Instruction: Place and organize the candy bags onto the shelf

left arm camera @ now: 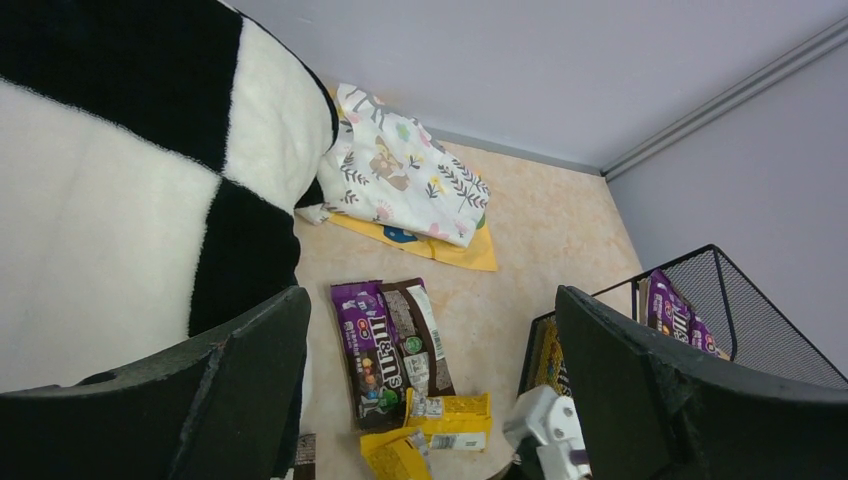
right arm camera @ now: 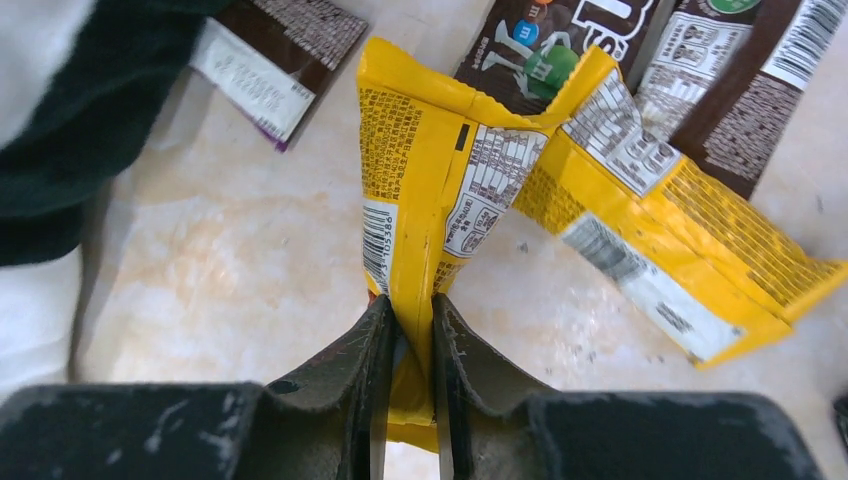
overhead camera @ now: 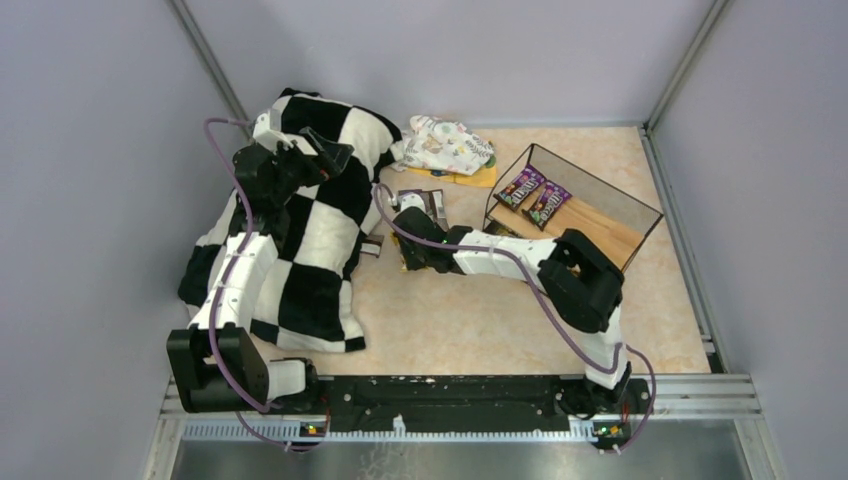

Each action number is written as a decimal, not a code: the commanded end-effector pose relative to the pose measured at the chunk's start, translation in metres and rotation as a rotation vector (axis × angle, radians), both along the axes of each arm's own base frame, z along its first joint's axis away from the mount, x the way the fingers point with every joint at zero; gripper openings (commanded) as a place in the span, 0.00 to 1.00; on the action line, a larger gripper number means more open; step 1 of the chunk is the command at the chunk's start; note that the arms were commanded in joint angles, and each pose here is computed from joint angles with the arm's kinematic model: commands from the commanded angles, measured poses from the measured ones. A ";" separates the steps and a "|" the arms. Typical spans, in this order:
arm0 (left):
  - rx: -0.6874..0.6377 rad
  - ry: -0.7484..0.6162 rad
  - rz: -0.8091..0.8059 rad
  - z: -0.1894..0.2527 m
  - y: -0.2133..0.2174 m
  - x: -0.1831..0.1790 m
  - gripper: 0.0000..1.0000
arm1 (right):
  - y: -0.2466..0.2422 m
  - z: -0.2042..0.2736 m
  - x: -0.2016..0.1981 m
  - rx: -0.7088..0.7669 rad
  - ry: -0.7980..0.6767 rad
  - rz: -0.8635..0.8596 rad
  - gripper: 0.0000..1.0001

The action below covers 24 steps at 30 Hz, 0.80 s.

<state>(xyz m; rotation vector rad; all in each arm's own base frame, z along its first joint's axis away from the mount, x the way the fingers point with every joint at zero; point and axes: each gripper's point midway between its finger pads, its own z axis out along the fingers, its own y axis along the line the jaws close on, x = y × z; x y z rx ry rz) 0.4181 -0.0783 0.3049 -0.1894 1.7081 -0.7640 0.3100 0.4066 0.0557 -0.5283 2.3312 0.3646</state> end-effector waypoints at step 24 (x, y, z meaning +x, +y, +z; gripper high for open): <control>0.027 -0.004 -0.086 0.001 -0.036 0.004 0.98 | -0.077 0.042 -0.085 0.253 0.102 -0.235 0.35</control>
